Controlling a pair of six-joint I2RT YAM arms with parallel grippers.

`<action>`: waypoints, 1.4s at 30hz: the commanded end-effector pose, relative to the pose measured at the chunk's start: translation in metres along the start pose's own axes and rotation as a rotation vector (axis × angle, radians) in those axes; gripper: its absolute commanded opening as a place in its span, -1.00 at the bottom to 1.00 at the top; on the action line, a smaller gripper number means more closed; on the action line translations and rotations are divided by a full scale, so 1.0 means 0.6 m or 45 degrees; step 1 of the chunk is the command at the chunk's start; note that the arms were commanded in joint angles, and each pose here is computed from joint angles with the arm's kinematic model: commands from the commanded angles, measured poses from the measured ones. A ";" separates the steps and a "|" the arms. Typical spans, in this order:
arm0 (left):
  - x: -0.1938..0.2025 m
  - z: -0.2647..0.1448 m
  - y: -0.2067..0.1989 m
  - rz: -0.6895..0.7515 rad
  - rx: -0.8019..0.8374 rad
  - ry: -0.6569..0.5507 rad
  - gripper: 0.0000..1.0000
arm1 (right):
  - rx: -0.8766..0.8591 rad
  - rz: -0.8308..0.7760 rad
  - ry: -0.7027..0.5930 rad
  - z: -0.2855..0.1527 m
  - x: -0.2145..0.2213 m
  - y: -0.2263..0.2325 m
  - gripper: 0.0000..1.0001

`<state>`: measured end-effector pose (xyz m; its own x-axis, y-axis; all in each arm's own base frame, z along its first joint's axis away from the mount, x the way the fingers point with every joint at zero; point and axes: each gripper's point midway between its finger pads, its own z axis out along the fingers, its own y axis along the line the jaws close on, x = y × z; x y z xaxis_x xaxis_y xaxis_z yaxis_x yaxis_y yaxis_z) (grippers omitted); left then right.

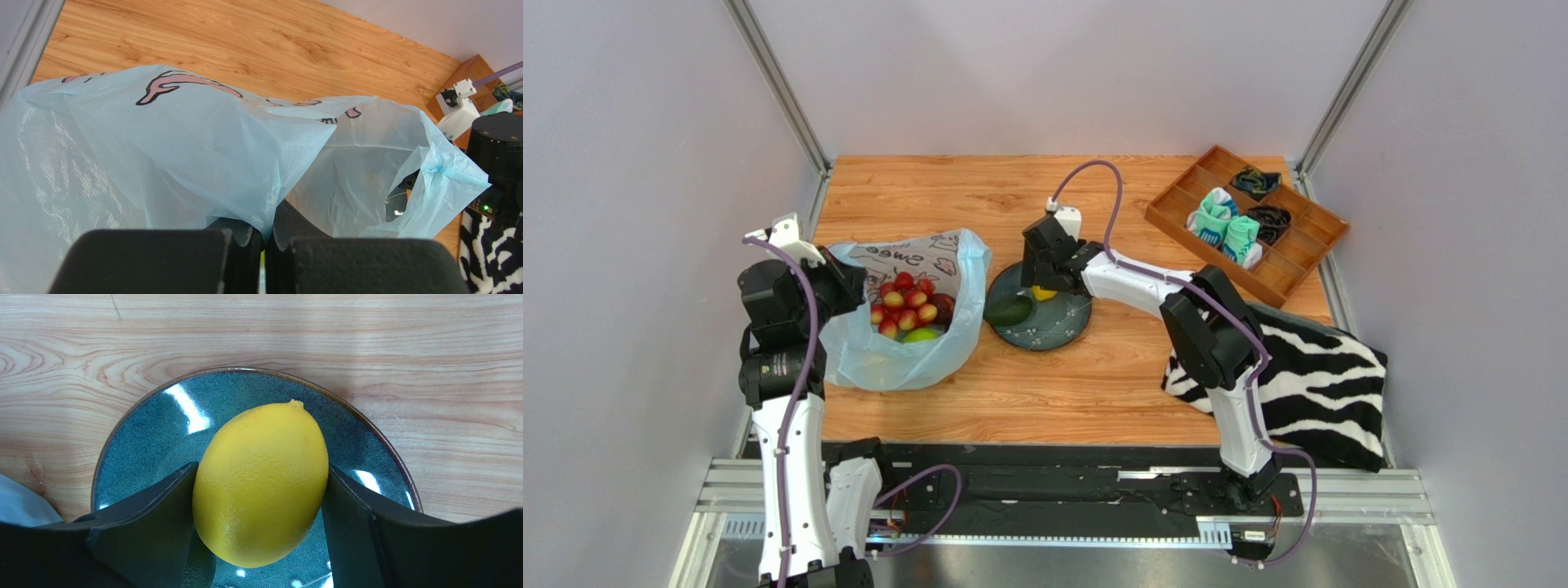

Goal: Place the fruits into the plastic bag

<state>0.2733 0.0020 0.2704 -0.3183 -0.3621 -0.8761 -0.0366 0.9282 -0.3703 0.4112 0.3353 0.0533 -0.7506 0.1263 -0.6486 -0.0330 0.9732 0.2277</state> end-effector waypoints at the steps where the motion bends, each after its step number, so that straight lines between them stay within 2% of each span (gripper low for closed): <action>1: -0.008 0.002 -0.005 -0.008 0.025 -0.028 -1.00 | -0.023 0.045 -0.054 -0.004 -0.021 0.008 0.34; 7: -0.007 0.002 -0.006 -0.010 0.029 -0.027 -1.00 | -0.056 0.045 -0.082 -0.023 -0.037 0.015 0.20; 28: -0.008 0.002 -0.005 -0.013 0.029 -0.027 -1.00 | -0.170 0.045 -0.160 -0.100 -0.072 0.035 0.18; 32: -0.009 0.002 -0.006 -0.009 0.033 -0.029 -1.00 | -0.249 0.014 -0.245 -0.160 -0.097 0.065 0.18; 42: -0.008 0.002 -0.005 -0.012 0.029 -0.029 -1.00 | -0.402 -0.124 -0.565 -0.376 -0.159 0.134 0.18</action>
<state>0.2737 0.0014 0.2707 -0.3170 -0.3651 -0.8753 -0.0327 0.9266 -0.3747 0.3427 0.3620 0.2272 -0.5404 0.1267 -0.8318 -0.2857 0.9023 0.3230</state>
